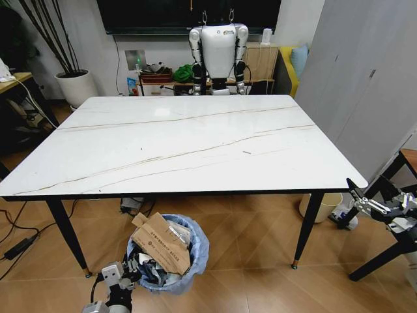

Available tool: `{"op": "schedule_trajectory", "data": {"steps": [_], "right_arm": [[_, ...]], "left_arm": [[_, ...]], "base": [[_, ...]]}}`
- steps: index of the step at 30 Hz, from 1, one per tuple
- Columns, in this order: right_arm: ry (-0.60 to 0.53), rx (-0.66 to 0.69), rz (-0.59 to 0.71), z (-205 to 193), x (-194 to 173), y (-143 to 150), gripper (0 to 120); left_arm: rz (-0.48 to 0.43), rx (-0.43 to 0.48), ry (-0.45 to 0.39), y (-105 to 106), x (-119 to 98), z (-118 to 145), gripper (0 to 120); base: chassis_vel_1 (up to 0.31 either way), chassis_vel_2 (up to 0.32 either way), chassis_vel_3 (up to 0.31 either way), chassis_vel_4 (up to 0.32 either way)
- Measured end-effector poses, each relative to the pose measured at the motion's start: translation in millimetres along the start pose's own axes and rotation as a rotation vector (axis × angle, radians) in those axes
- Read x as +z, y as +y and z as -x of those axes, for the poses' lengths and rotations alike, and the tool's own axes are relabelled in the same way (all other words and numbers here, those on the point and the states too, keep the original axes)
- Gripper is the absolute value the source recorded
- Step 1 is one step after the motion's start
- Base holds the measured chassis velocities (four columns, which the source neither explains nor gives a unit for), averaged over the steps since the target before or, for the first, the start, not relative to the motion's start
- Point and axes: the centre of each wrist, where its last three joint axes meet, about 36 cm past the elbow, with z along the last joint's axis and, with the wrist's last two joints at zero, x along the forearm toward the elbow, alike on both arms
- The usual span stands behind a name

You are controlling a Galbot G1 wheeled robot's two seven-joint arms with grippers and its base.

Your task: Pick up the trash bin and place the trash from the table into it.

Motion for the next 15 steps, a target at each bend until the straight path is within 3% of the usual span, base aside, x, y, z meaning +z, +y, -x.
{"op": "schedule_trajectory", "data": {"steps": [15], "right_arm": [[0.000,0.000,0.000,0.0,0.0,0.0,100]], "left_arm": [[-0.002,0.003,0.005,-0.6,1.0,-0.8,1]], "base": [[0.000,0.000,0.000,0.000]]}}
